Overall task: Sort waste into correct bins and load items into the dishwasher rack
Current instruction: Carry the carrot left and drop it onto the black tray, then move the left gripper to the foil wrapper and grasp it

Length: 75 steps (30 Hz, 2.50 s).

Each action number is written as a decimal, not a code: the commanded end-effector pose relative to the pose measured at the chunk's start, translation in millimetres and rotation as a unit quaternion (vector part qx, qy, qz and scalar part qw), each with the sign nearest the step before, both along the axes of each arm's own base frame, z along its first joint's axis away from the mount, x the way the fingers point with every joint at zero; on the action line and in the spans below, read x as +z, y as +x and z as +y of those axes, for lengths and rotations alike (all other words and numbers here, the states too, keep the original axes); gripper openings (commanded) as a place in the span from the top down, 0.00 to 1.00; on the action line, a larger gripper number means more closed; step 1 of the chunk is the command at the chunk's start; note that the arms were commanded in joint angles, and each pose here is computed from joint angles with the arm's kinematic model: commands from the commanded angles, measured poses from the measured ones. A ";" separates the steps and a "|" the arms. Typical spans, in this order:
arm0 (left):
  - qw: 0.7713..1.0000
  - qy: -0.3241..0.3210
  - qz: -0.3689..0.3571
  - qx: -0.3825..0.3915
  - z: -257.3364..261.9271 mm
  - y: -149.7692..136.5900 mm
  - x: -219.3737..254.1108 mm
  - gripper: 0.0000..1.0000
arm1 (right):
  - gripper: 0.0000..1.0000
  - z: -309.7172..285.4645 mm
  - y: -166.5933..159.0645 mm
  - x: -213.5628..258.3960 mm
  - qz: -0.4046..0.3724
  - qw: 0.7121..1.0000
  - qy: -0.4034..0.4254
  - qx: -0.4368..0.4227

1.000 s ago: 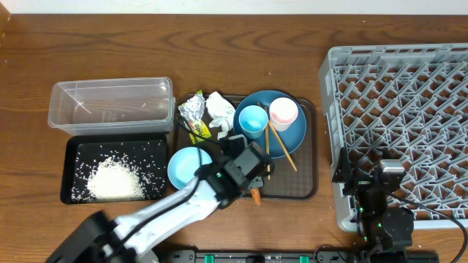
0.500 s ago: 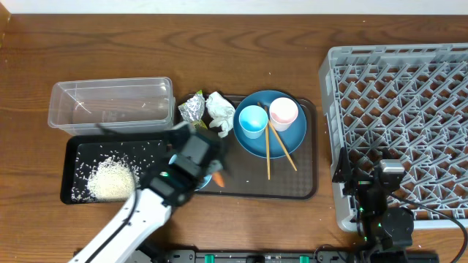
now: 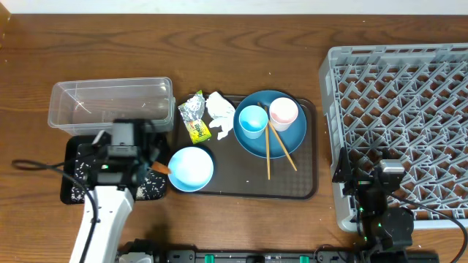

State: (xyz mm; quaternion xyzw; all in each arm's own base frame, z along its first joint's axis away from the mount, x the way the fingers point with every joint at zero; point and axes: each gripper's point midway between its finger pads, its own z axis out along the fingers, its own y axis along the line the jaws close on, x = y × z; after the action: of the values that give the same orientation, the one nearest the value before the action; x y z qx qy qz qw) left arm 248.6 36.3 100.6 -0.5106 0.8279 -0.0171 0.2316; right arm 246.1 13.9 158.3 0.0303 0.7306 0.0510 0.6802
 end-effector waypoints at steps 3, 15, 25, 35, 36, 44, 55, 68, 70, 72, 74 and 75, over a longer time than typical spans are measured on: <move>0.998 0.012 0.029 0.047 26.5 -6.8 -12.8 0.74 | 0.01 0.4 -0.1 -1.3 0.002 1.000 -0.002 0.001; 0.989 0.033 0.105 0.098 58.9 -6.0 -59.7 0.74 | 0.01 0.4 -0.1 -1.3 0.002 1.000 -0.002 0.001; 0.989 0.037 0.119 0.083 59.1 -5.1 -66.8 0.53 | 0.01 0.4 -0.1 -1.3 0.002 1.000 -0.002 0.001; 0.993 0.078 0.081 -0.032 59.2 12.6 -10.9 0.47 | 0.01 0.4 -0.1 -1.3 0.002 1.000 -0.002 0.001; 0.992 0.078 0.070 -0.064 54.4 14.9 1.0 0.47 | 0.01 0.4 -0.1 -1.3 0.002 1.000 -0.002 0.001; 0.961 0.064 -0.095 -0.253 2.1 28.3 101.6 0.44 | 0.01 0.4 -0.1 -1.3 0.002 1.000 -0.002 0.001; 0.928 0.053 -0.097 -0.356 -54.8 26.8 106.7 0.44 | 0.01 0.4 -0.1 -1.3 0.002 1.000 -0.002 0.001; 0.875 0.136 0.021 -0.465 -123.3 59.3 58.2 0.44 | 0.01 0.4 -0.1 -1.3 0.002 1.000 -0.002 0.001; 0.871 0.147 0.030 -0.469 -129.0 67.3 49.4 0.44 | 0.01 0.4 -0.1 -1.4 0.002 1.000 -0.002 0.001; 0.869 0.149 0.035 -0.472 -134.2 75.5 38.6 0.44 | 0.01 0.4 -0.1 -1.3 0.002 1.000 -0.002 0.001; 0.868 0.148 0.041 -0.472 -137.3 82.4 27.9 0.44 | 0.01 0.4 -0.1 -1.3 0.002 1.000 -0.002 0.001; 0.868 0.148 0.043 -0.472 -138.4 85.7 23.3 0.44 | 0.01 0.4 -0.1 -1.3 0.002 1.000 -0.002 0.001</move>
State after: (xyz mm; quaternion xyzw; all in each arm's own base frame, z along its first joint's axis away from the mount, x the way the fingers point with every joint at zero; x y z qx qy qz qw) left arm 322.2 -106.7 128.6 -0.0180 0.9738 -0.0066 0.2268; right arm 246.1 13.9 158.2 0.0303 0.7307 0.0510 0.6801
